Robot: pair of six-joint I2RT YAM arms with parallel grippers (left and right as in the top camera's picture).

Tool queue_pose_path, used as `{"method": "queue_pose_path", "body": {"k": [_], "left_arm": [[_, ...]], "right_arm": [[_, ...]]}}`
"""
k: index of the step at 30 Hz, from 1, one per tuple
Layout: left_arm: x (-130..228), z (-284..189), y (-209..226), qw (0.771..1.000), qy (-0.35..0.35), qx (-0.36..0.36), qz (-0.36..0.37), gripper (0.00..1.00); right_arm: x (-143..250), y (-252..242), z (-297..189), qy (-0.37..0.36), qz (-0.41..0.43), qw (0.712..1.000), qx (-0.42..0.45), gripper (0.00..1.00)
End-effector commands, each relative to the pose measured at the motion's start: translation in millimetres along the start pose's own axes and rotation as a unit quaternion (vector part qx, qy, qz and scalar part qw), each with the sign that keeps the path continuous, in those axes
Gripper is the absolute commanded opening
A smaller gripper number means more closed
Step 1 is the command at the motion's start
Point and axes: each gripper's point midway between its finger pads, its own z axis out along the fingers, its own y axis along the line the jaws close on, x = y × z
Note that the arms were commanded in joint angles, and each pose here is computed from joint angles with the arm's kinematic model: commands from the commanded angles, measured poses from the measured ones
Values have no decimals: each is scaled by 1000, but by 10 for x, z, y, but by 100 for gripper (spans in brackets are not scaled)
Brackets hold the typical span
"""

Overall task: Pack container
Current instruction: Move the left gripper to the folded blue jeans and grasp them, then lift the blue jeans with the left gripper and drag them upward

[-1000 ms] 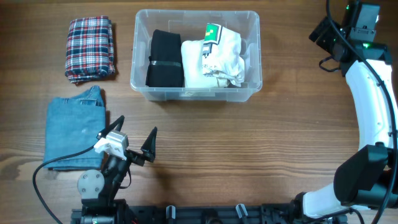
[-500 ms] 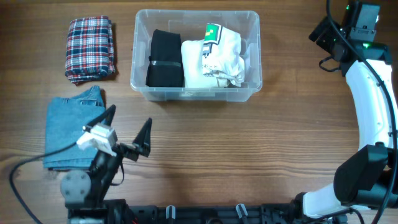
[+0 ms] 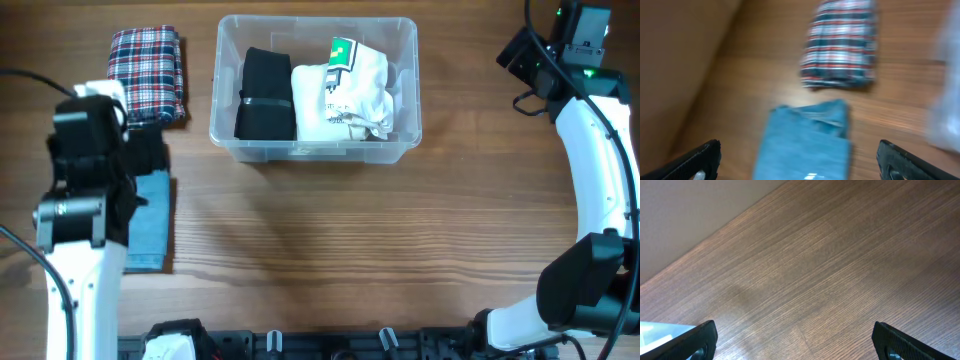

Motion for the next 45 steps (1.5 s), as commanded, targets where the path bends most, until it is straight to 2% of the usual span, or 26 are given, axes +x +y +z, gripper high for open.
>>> {"method": "queue_pose_path", "body": {"k": [1, 4, 8, 14, 19, 25, 31, 39, 45], "left_arm": [[256, 262, 566, 993, 75, -94, -23, 100], [682, 535, 733, 983, 158, -56, -73, 100], [971, 768, 789, 969, 204, -1, -140, 100], [1398, 1066, 1094, 941, 262, -23, -214, 100], [1581, 1265, 879, 919, 287, 64, -264, 100], [1816, 1399, 748, 900, 331, 86, -272, 100], [1925, 1469, 439, 879, 343, 151, -295, 100], [1828, 1393, 200, 857, 336, 219, -323, 100], [1660, 1248, -52, 822, 325, 299, -359, 100]], "right_arm": [[74, 3, 77, 12, 1, 1000, 0, 100], [73, 4, 77, 12, 2, 1000, 0, 100], [73, 4, 77, 12, 1, 1000, 0, 100], [74, 3, 77, 12, 1, 1000, 0, 100], [73, 4, 77, 12, 1, 1000, 0, 100], [74, 3, 77, 12, 1, 1000, 0, 100], [73, 4, 77, 12, 1, 1000, 0, 100], [73, 4, 77, 12, 1, 1000, 0, 100], [73, 4, 77, 12, 2, 1000, 0, 100]]}}
